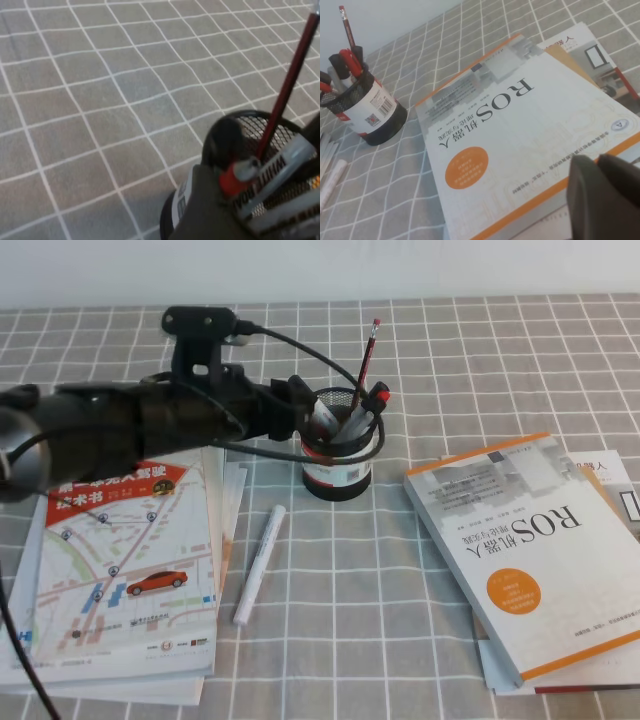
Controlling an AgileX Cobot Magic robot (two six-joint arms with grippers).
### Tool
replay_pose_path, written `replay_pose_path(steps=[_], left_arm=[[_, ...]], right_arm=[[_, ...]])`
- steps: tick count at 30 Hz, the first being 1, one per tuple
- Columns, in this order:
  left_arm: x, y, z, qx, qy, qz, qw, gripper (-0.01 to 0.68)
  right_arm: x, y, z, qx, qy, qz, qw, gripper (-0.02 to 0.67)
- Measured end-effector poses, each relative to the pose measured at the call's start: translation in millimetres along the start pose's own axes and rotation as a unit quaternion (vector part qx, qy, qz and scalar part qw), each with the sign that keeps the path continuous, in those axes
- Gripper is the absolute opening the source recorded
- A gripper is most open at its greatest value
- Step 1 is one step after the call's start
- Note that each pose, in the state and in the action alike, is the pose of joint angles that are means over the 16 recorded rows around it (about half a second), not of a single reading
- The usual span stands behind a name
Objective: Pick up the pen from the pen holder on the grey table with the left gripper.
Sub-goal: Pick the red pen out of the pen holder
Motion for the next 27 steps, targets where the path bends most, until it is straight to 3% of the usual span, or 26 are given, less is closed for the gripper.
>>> replay_pose_path(steps=[15,27], left_arm=[[1.4,-13,-8,-0.019,0.011,-0.007,1.000,0.070],[-19.2,-75,64,-0.105,0.000,-0.080,0.991,0.046]], right_arm=[[0,0,0,0.000,0.000,0.000,1.000,-0.013],[0,0,0,0.000,0.000,0.000,1.000,-0.013]])
Point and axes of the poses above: a point on each arm's last joint axis where the gripper is mounted, z pointing back along that axis away from the gripper, x along the wrist's bending axis when the last joint is at zero, y = z × x, the point moved 1 cm from there along -z, pointing out along that axis toward the gripper, and after that the axes turned 9 degrees about -z, right-handed, at the moved point
